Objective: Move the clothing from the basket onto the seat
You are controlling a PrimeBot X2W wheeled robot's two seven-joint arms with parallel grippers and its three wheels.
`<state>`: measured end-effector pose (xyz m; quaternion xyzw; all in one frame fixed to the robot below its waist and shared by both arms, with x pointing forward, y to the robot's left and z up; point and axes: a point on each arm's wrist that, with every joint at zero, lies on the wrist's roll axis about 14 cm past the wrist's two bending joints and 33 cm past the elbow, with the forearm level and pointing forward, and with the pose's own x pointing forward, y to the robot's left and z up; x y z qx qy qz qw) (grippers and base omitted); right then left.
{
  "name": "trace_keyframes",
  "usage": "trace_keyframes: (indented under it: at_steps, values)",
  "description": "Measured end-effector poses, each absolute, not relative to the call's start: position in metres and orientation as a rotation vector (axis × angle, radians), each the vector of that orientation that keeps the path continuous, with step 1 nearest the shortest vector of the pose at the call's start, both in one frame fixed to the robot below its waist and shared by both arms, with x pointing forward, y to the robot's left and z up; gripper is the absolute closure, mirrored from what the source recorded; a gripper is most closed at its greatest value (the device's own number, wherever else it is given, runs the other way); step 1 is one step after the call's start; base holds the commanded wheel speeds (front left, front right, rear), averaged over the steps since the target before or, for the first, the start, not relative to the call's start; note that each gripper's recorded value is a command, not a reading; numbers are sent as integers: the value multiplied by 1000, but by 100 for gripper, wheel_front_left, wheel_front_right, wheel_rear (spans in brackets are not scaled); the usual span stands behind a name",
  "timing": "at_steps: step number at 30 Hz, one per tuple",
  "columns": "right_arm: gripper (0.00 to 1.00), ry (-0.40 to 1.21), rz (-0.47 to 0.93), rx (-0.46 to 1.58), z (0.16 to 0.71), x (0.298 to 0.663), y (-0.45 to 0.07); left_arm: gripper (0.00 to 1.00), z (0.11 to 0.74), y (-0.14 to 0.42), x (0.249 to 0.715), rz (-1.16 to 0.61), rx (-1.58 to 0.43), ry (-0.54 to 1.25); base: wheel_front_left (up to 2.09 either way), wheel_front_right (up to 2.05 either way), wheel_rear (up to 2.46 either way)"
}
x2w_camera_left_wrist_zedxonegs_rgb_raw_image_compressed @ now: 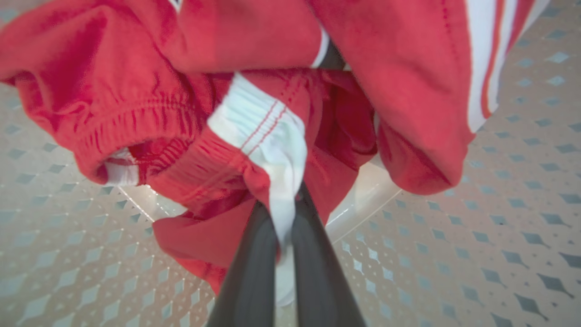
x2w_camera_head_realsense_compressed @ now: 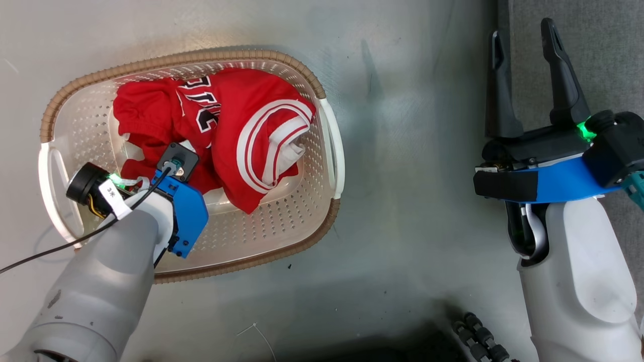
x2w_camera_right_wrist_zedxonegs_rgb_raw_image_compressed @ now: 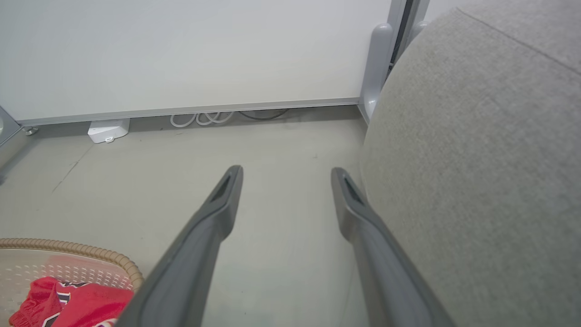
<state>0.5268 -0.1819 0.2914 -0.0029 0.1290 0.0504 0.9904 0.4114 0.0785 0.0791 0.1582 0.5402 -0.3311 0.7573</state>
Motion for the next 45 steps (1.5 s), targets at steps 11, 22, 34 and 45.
trace_keyframes:
  at_steps: [11,22,34,45]
  values:
    - [0,226,101,0,311,530,-180,100,101,67,409,-735,332,1123,0,0,0]
    - [0,182,113,15,342,527,-172,100,149,57,429,-730,280,980,0,0,0]
    - [0,119,137,23,387,516,-160,100,218,42,444,-689,178,800,0,0,0]
    - [0,77,166,31,422,495,-147,100,296,24,453,-684,98,601,0,0,0]
